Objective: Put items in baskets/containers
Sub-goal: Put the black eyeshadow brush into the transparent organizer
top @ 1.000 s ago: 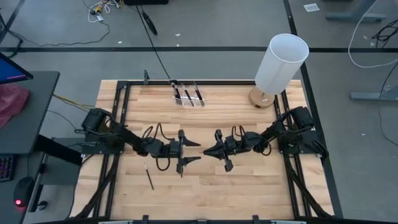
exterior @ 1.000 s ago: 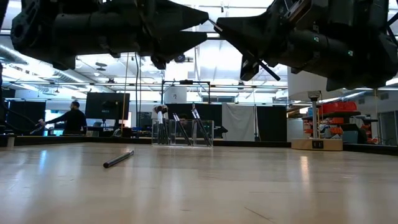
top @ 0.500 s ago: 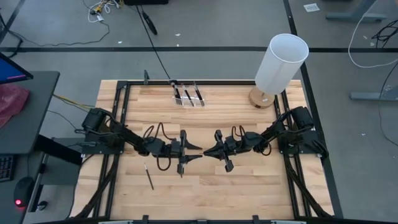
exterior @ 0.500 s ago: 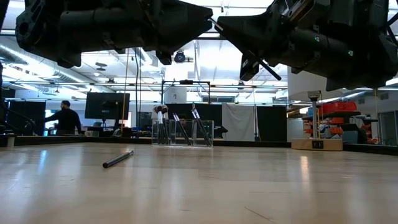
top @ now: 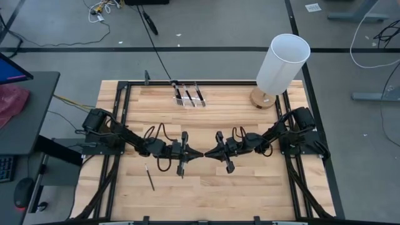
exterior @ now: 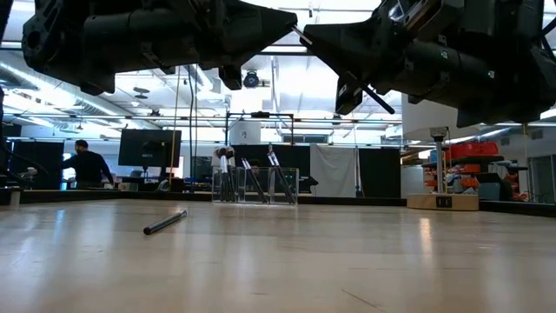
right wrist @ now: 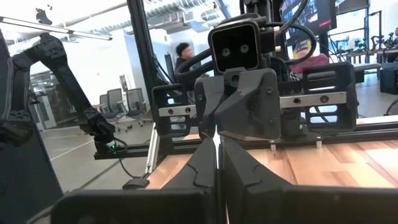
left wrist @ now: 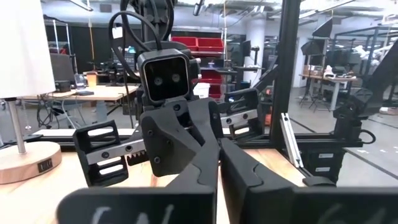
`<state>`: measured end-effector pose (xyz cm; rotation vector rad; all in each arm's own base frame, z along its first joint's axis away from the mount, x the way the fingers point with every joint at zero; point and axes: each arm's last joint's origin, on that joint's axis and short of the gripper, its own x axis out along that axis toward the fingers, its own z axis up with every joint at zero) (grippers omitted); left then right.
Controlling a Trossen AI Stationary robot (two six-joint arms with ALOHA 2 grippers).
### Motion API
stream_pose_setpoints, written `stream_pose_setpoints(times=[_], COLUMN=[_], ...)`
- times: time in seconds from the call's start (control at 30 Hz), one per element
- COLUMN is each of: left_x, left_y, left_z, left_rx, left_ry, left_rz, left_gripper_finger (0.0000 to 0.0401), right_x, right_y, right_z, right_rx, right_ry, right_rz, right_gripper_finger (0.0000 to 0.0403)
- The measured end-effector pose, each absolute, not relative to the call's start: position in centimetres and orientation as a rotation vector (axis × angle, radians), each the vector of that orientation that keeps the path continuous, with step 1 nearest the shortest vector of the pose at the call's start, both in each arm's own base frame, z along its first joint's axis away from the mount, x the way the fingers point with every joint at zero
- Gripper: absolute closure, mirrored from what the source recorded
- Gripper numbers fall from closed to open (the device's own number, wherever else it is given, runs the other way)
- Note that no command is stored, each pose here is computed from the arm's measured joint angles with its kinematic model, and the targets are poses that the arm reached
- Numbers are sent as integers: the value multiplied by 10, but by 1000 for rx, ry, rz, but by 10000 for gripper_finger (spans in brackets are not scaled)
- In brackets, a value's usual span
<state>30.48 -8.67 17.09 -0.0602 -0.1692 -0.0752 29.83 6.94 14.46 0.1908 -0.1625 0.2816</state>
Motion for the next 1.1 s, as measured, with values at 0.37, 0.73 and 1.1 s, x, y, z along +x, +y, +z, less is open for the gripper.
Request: stream_pose_setpoints(times=[0.37,0.73,1.1], left_x=[305,294,251], left_y=[-87,-81,-1], left_z=[169,183,247], left_rx=[-63,-50,-127], left_ry=[-152,63,112], left_rz=[-75,29,354], left_gripper_finger=[400,401,401], right_x=[300,269,222], right_y=[69,51,32], right_z=[136,129,122], right_rx=[208,261,270], right_ry=[-72,88,140], right_rz=[268,183,-150], right_gripper_finger=[351,238,243])
